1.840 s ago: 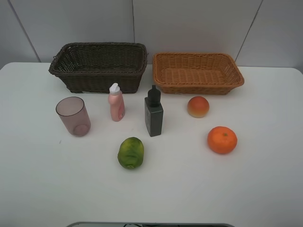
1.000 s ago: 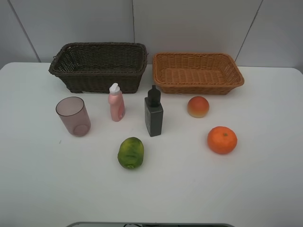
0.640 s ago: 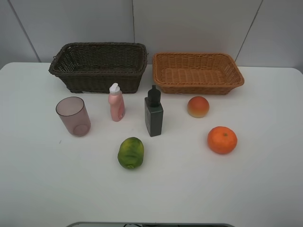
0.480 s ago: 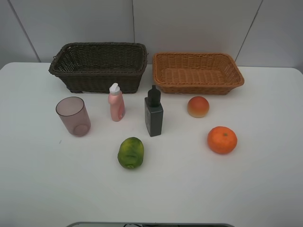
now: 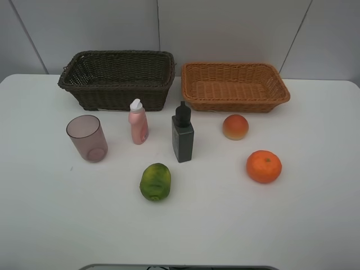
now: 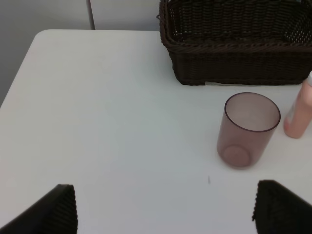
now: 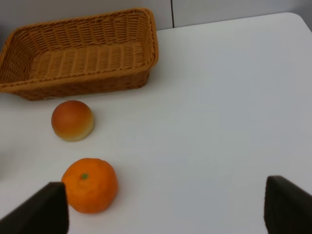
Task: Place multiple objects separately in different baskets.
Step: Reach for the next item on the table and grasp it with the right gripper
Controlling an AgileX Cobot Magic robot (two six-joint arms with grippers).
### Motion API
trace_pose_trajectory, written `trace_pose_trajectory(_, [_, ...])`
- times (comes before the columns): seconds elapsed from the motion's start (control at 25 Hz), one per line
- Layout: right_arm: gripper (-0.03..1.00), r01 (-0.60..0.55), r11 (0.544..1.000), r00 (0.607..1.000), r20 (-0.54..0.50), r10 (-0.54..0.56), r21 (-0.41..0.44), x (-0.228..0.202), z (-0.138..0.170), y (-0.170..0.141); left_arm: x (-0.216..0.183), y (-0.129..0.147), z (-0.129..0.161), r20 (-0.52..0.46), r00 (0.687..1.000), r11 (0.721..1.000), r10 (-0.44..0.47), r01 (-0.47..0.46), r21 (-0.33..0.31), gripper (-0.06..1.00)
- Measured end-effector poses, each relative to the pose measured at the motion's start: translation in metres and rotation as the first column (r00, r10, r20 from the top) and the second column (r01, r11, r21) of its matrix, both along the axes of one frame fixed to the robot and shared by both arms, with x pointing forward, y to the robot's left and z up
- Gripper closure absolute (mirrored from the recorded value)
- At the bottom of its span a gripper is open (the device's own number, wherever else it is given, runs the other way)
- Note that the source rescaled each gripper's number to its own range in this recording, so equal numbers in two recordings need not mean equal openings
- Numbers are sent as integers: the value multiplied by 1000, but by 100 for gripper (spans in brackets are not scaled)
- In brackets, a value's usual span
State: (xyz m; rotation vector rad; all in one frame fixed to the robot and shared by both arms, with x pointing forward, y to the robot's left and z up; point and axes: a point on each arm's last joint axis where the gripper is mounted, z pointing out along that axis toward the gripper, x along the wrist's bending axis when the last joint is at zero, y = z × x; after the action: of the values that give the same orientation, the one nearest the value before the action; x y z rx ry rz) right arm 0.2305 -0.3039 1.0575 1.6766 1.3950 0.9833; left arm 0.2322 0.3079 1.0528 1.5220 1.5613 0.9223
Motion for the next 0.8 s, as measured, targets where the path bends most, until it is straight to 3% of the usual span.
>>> trace_pose_trajectory(0.4, [-3,-11,1000,1000,2,11,4,1,1,0,0,0,0,0,1000,1000,0,0,0,2])
trace_pose_trajectory(0.6, [-3,-31,1000,998,46,31,-6,20,25,0,0,0,0,0,1000,1000,0,0,0,2])
trace_pose_trajectory(0.8, [-3,-62,998,997,-38,63,31,54,39,5,0,0,0,0,1000,1000,0,0,0,2])
